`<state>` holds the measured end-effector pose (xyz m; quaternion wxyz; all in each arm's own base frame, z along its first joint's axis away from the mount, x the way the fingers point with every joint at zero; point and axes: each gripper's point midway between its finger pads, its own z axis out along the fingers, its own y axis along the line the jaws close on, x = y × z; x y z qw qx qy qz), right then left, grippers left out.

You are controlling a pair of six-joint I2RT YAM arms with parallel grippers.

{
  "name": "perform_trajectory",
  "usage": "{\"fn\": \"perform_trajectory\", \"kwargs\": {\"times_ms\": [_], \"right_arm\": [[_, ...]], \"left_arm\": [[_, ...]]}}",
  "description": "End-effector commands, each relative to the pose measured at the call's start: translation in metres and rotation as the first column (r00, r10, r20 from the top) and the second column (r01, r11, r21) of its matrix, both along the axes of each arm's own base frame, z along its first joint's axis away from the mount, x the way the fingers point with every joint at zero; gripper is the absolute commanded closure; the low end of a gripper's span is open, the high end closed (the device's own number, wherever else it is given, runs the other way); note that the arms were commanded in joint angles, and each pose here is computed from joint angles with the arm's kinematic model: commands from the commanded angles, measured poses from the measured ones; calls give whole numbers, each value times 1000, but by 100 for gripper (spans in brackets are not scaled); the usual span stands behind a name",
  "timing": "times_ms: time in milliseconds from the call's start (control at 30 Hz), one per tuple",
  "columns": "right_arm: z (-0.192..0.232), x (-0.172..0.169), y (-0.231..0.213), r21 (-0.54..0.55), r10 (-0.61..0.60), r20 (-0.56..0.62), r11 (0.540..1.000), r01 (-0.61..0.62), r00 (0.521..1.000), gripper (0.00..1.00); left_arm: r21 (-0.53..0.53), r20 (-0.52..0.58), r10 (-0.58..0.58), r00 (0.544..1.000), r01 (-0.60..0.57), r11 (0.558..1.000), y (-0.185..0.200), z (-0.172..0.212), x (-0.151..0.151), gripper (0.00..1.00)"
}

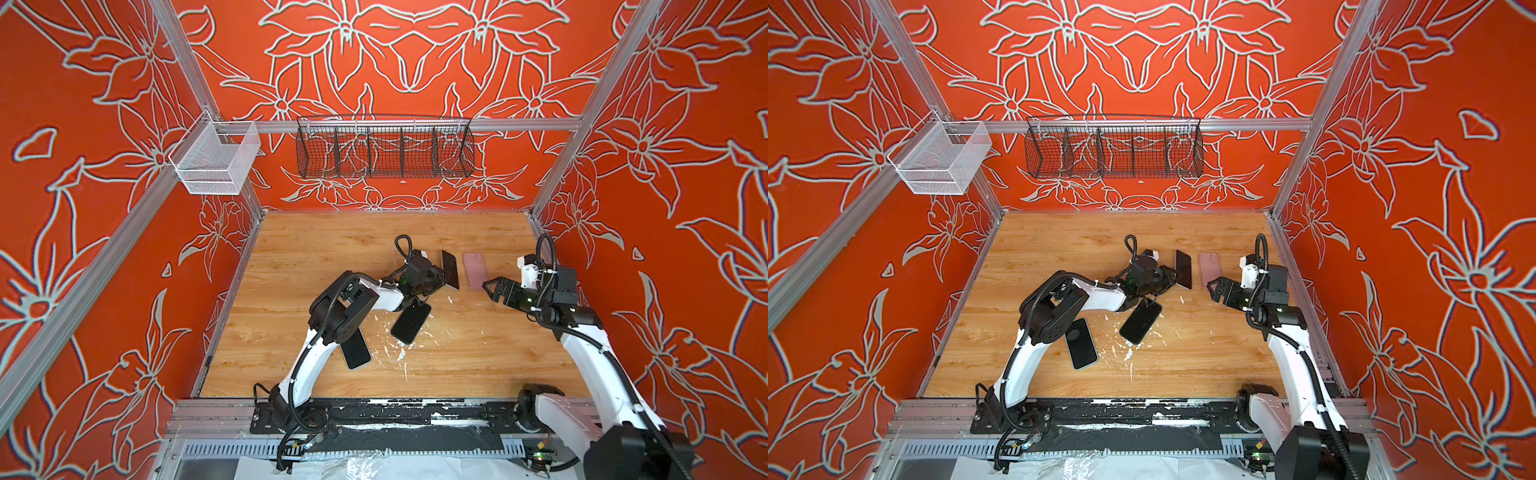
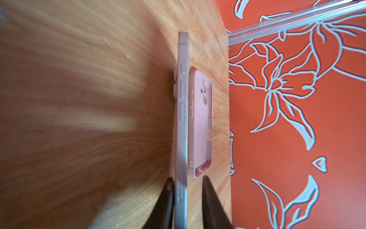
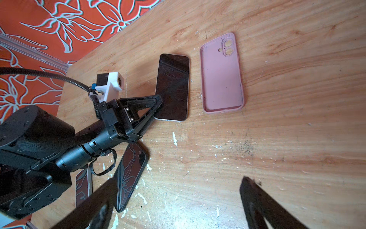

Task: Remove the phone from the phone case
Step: 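Release the black phone beside the pink case with the left gripper and withdraw both grippers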

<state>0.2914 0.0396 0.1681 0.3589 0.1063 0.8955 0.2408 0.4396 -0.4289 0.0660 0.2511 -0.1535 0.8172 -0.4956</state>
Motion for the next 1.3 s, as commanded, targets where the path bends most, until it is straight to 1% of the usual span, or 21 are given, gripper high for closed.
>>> {"fn": "perform_trajectory", "kwargs": {"times_ms": [0,67,200,267,300,367,400,467,667,767,1000,1067,1100,1167,1267], "right_arm": [[-3,-4,-4,-23,-2,-4,1000,2,1000,2],[-3,-4,-5,-21,-7,-7,1000,6,1000,2],[-4,-6,-9,-25,-19,-14,1000,19,1000,1],[-7,-7,-12,-23,-30,-24,999,30,999,2],[-7,-7,-13,-24,-36,-27,999,35,999,1],[-9,-7,-18,-18,-53,-33,998,52,998,1],[-9,-7,-18,-12,-54,-31,999,53,998,1],[-6,-8,-21,-7,-63,-20,998,63,998,2],[-3,-10,-30,-21,-108,1,994,108,994,2],[-2,-9,-32,-27,-120,19,992,121,993,2],[-2,-8,-35,-30,-146,28,989,147,989,2],[0,-7,-36,-22,-153,37,988,154,988,2],[0,-7,-35,-22,-152,39,988,153,988,2],[3,-8,-37,-22,-164,53,986,165,985,2],[8,-8,-34,7,-168,76,986,168,983,2]], "left_arm": [[-13,30,-5,1000,6,1000,-7,9,2,70],[-2,24,-9,1000,9,1000,-6,7,1,68],[29,24,-10,1000,9,1000,-2,4,-1,66],[47,29,-14,999,13,999,-1,5,-2,65],[54,34,-15,999,13,998,1,6,-2,63],[66,45,-18,999,15,998,3,11,-3,62],[75,44,-19,999,16,997,3,11,-4,62],[85,48,-24,999,20,996,4,13,-4,57],[102,53,-35,998,29,994,6,16,-7,55],[118,68,-36,997,27,993,8,21,-7,50],[150,119,-45,992,27,988,16,44,-11,27],[162,128,-44,991,23,987,20,50,-13,17],[166,132,-46,990,23,986,21,53,-14,13],[169,142,-48,989,24,985,24,60,-17,7],[175,153,-51,987,24,984,29,71,-22,1]]}}
